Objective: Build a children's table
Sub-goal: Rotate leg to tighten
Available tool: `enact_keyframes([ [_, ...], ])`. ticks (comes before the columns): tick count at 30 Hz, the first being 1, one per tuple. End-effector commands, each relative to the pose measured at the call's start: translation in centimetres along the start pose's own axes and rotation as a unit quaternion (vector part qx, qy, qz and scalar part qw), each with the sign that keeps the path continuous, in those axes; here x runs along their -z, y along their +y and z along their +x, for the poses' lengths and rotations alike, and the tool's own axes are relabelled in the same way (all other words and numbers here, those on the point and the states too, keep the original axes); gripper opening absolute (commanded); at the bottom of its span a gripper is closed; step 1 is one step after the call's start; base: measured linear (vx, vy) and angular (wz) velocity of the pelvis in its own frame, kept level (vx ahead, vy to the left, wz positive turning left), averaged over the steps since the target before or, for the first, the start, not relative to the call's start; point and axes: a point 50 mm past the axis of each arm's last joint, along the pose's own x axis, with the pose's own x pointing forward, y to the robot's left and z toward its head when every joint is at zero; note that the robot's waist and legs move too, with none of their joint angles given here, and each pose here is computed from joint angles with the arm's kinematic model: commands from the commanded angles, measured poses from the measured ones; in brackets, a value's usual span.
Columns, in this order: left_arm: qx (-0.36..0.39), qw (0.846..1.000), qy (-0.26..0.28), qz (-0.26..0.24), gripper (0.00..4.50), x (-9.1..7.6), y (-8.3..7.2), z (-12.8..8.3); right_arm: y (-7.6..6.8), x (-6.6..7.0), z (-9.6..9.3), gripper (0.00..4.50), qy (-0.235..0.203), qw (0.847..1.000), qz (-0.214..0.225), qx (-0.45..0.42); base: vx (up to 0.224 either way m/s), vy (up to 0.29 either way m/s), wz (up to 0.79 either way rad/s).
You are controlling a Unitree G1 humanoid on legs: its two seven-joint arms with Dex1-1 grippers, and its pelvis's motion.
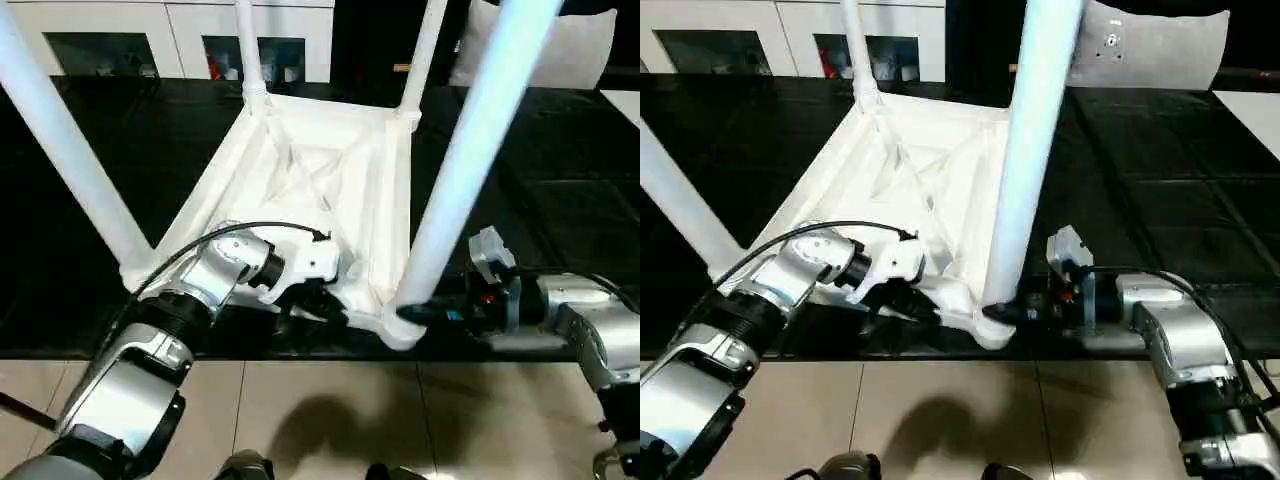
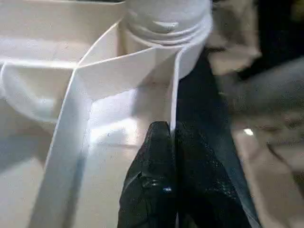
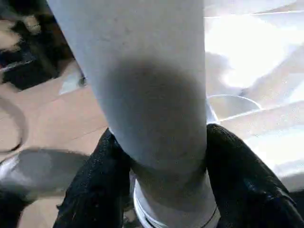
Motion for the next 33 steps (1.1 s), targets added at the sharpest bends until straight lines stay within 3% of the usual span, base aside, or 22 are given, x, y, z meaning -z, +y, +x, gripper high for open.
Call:
enact_keyframes([
  [1,-0.059,0.996,-0.035,-0.061,0.00,-1.7,0.5,2.8,-1.1,-0.5,2.5,2.00,-0.022,0.991,0.029,0.128,-0.056,-0.003,-0.05],
  [5,-0.115,0.987,-0.052,-0.101,0.00,-2.4,1.1,3.8,-2.1,-0.5,3.6,1.98,-0.033,0.973,0.060,0.221,-0.026,0.004,-0.04],
  [7,-0.159,0.978,-0.067,-0.118,0.00,-3.2,1.5,4.8,-2.9,-0.8,4.7,1.98,-0.053,0.947,0.091,0.304,0.000,0.000,0.00],
  [9,-0.164,0.977,-0.073,-0.117,0.00,-3.4,1.5,5.1,-2.9,-0.9,4.9,1.98,-0.063,0.942,0.095,0.315,0.000,0.000,0.00],
  [10,-0.166,0.976,-0.077,-0.117,0.00,-3.8,1.4,5.4,-2.8,-1.1,5.1,2.32,-0.071,0.940,0.091,0.320,0.000,0.000,0.00],
  [11,-0.168,0.976,-0.077,-0.118,0.00,-3.9,1.4,5.5,-2.7,-1.1,5.2,2.32,-0.072,0.940,0.087,0.322,0.000,0.000,0.00],
  [14,-0.168,0.977,-0.074,-0.106,0.00,-4.1,1.4,5.6,-2.4,-1.3,5.4,2.73,-0.084,0.942,0.087,0.312,0.000,0.000,0.00],
  [16,-0.164,0.979,-0.073,-0.102,0.00,-4.0,1.3,5.5,-2.3,-1.3,5.3,2.75,-0.088,0.945,0.082,0.303,0.000,0.000,0.00],
  [19,-0.158,0.982,-0.064,-0.082,0.00,-3.4,1.3,5.1,-2.2,-1.3,4.3,3.15,-0.090,0.955,0.056,0.278,0.000,0.000,0.00],
  [21,-0.152,0.984,-0.058,-0.071,0.00,-3.0,1.3,4.7,-2.2,-1.3,3.3,3.19,-0.086,0.961,0.038,0.259,0.000,0.000,0.00],
  [22,-0.139,0.987,-0.051,-0.059,0.00,-2.6,1.1,4.2,-2.2,-1.2,2.2,3.32,-0.076,0.969,0.017,0.233,0.000,0.000,0.00],
  [27,-0.101,0.994,-0.040,-0.031,0.00,-2.1,0.7,3.7,-2.1,-1.2,0.6,3.76,-0.055,0.981,-0.015,0.188,0.000,0.000,0.00],
  [28,-0.063,0.998,-0.029,-0.001,0.00,-1.7,0.2,3.3,-1.9,-1.3,-0.4,3.90,-0.039,0.988,-0.029,0.150,0.000,0.000,0.00],
  [33,-0.012,1.000,-0.008,0.024,0.00,-1.1,-0.2,2.5,-1.3,-1.5,-1.7,4.34,-0.006,0.996,-0.039,0.074,0.000,0.000,0.00],
])
